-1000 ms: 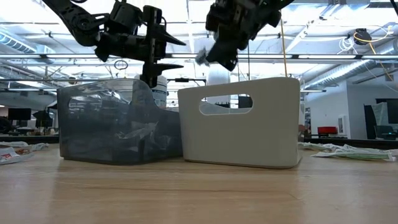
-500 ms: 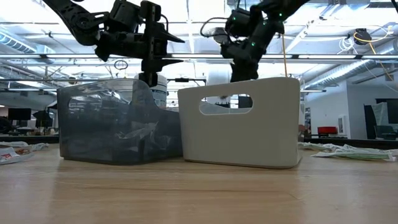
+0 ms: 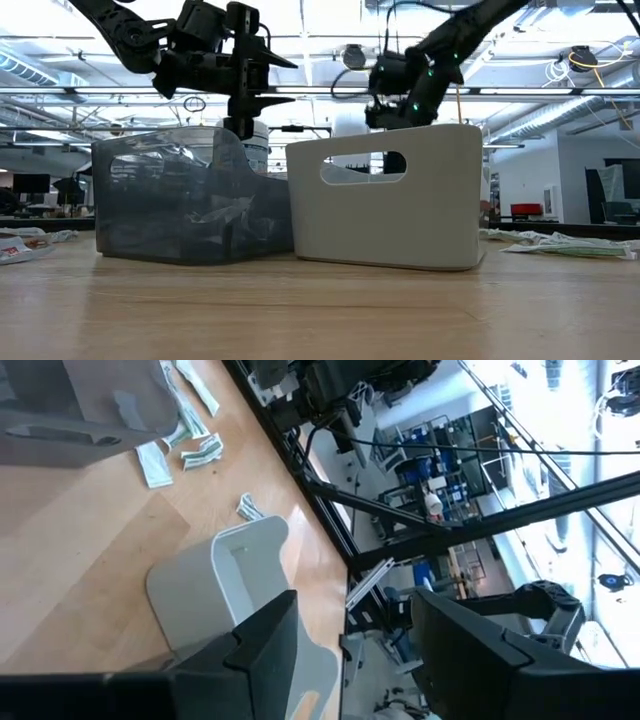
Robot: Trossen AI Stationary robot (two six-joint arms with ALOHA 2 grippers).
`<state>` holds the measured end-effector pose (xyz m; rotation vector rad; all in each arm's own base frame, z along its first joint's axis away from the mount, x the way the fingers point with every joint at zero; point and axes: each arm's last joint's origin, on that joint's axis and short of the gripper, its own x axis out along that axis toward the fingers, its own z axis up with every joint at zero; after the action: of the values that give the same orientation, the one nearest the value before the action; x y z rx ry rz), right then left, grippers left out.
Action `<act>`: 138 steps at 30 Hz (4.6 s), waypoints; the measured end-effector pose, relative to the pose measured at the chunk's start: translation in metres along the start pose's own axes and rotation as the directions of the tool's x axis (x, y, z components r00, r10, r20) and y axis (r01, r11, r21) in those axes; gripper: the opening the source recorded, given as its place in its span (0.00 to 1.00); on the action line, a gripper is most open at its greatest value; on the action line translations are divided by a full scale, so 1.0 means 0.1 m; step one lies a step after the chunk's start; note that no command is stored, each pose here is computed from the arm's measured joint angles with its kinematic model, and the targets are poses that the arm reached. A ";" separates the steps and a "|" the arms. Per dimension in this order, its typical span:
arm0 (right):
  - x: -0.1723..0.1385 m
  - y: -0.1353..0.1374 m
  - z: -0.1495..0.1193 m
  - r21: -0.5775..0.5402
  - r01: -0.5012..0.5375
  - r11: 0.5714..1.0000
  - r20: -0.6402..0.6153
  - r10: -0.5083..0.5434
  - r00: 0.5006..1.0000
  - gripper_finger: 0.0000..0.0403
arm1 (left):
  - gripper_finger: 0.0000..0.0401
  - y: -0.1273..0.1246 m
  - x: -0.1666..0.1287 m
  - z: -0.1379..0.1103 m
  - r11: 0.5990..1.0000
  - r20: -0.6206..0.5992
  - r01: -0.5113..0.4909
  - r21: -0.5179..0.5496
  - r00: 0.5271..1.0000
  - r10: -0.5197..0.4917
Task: Pick & Place First Aid Supplies
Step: Put the black towelette pack into the top black bin
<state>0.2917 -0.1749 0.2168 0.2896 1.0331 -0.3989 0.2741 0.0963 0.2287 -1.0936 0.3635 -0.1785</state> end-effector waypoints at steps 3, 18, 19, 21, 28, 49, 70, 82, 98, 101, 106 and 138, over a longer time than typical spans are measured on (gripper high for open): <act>0.08 -0.01 -0.08 0.003 0.004 1.000 -0.008 -0.004 1.000 0.00 | 0.50 0.00 0.00 0.00 1.000 0.002 -0.001 0.012 1.000 0.001; 0.08 0.01 -0.07 0.002 -0.003 1.000 0.021 0.002 1.000 0.45 | 0.50 0.22 -0.17 -0.05 0.959 -0.053 -0.216 -0.185 0.976 0.210; 0.08 0.01 -0.07 0.001 -0.003 1.000 0.020 0.003 1.000 0.47 | 0.50 0.20 -0.19 -0.06 0.957 -0.049 -0.225 -0.182 0.974 0.219; 0.08 0.01 -0.07 0.000 -0.003 1.000 0.020 0.003 1.000 0.51 | 0.50 0.15 -0.26 -0.08 0.946 -0.032 -0.263 -0.191 0.965 0.262; 0.08 0.02 -0.07 -0.002 -0.006 1.000 0.022 0.006 1.000 0.57 | 0.50 0.02 -0.52 -0.27 0.863 -0.055 -0.448 -0.235 0.892 0.448; 0.07 0.01 -0.01 -0.041 -0.001 0.999 0.075 0.004 0.997 0.56 | 0.50 0.08 -0.84 -0.70 0.487 -0.208 -0.870 -0.079 0.492 0.845; 0.07 0.01 -0.01 -0.038 -0.001 0.999 0.075 0.004 0.997 0.55 | 0.50 0.66 -0.79 -0.86 0.252 -0.174 -0.967 0.031 0.243 0.954; 0.06 0.01 0.07 -0.060 0.008 0.998 0.163 0.001 0.987 0.55 | 0.48 0.86 -0.74 -0.99 0.261 -0.129 -0.964 0.053 0.253 0.959; 0.03 0.13 0.20 -0.101 0.006 0.995 0.294 0.024 0.955 0.53 | 0.01 0.80 -0.82 -1.04 0.257 -0.167 -0.966 -0.019 0.256 0.952; 0.03 0.22 0.20 -0.122 -0.006 0.993 0.295 0.042 0.955 0.53 | 0.01 0.72 -0.87 -1.06 0.289 -0.185 -0.955 -0.068 0.296 0.937; 0.04 0.37 0.20 -0.159 -0.026 0.987 0.295 0.072 0.953 0.53 | 0.00 0.55 -0.92 -1.04 0.405 -0.128 -0.908 -0.104 0.416 0.900; -0.33 0.93 0.45 -0.302 -0.314 0.900 0.550 0.433 0.714 0.53 | 0.00 -0.12 -0.52 -0.53 0.691 0.362 -0.519 0.503 0.853 0.377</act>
<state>0.3535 -0.1041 0.2717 0.1739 0.3451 -0.0026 0.2069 0.0631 0.2285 -0.3702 0.3261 0.2738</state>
